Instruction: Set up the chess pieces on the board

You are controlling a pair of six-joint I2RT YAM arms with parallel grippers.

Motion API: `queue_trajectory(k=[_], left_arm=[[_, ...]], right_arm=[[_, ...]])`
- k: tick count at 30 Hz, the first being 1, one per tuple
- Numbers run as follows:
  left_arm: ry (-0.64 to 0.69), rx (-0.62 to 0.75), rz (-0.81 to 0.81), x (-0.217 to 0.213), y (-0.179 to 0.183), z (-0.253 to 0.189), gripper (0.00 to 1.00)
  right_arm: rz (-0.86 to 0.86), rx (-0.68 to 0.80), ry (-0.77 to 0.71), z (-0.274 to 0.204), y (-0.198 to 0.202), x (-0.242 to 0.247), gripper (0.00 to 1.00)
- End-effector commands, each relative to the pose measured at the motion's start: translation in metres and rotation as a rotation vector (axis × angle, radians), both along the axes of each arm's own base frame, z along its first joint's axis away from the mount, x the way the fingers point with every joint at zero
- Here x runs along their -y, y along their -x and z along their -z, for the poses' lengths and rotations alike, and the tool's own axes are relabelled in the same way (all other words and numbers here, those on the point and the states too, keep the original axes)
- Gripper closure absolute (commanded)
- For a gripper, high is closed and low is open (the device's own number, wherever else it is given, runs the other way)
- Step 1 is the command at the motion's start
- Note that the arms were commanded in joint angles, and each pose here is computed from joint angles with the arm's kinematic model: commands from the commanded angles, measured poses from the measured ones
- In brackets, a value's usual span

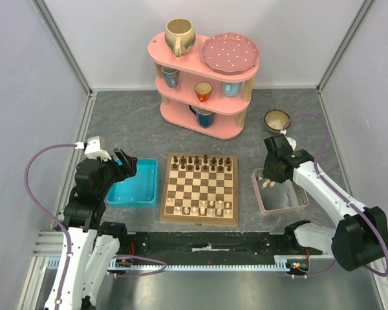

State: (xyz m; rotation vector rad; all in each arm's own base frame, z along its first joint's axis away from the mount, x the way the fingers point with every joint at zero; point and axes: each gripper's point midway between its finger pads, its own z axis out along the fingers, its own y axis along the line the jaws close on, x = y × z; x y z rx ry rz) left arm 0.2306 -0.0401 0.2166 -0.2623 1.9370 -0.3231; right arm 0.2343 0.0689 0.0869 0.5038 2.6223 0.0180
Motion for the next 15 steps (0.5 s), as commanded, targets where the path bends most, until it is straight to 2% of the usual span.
queue_trajectory(k=[1, 15], left_arm=[[-0.004, 0.047, 0.013, 0.001, -0.004, -0.010, 0.18], [-0.004, 0.046, 0.013, 0.001, -0.003, -0.009, 0.18]], right_arm=[[-0.023, 0.017, -0.023, 0.009, -0.008, -0.004, 0.59], [-0.005, -0.031, -0.032, 0.039, -0.003, 0.006, 0.62]])
